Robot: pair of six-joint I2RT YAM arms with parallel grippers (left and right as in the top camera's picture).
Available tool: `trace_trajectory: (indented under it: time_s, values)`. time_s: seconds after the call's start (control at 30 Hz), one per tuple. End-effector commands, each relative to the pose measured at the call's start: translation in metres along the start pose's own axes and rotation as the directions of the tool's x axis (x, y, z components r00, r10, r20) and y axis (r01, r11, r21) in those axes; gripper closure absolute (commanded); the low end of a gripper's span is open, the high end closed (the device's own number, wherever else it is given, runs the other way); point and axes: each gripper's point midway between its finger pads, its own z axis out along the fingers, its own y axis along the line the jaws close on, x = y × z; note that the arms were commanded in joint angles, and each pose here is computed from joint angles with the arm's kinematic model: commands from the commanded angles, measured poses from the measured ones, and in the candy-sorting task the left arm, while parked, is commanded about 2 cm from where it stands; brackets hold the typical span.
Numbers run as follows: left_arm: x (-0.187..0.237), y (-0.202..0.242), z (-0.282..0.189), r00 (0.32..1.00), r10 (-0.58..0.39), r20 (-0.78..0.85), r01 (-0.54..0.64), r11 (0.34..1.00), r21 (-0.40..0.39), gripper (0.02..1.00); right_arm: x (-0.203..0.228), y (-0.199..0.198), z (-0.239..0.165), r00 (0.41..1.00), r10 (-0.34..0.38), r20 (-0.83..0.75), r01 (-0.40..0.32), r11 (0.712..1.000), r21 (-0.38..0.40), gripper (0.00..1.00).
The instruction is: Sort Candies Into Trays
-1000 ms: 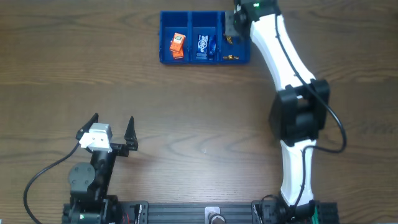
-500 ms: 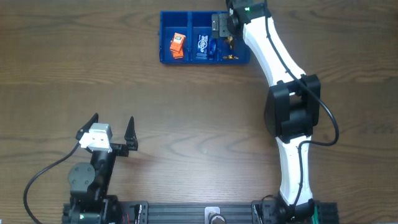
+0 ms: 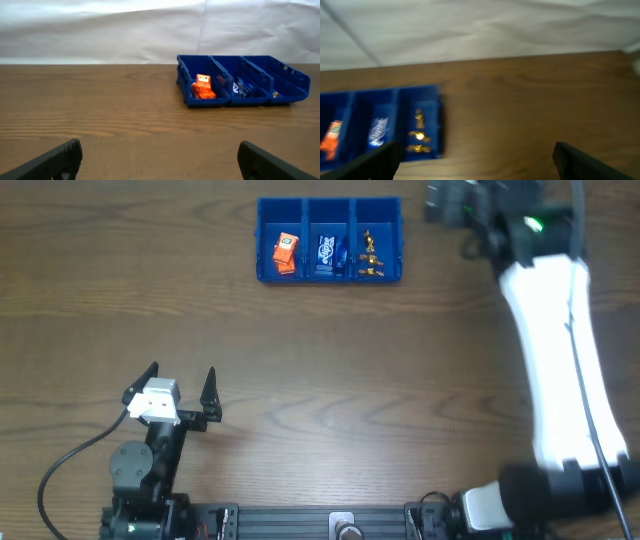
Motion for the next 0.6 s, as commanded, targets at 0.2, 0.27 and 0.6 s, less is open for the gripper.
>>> trace_trajectory:
  time_s: [0.2, 0.27, 0.6]
  values:
    - [0.016, -0.001, 0.001, 0.999, -0.002, -0.046, 0.003, 1.000, 0.013, 0.020, 0.123, -0.051, -0.073, 0.976, -0.007, 0.218, 0.002, 1.000, 0.023, 0.003]
    - [0.016, -0.001, 0.001, 0.999, -0.002, -0.046, 0.003, 1.000, 0.013, 0.020, 0.147, -0.051, -0.085, 0.958, 0.010, 0.288, -0.006, 1.000, -0.014, 0.003]
    - [0.016, -0.001, 0.001, 0.999, -0.002, -0.046, 0.003, 1.000, 0.013, 0.020, 0.213, -0.049, -0.120, 0.824, 0.068, 0.562, -0.015, 0.995, -0.098, 0.003]
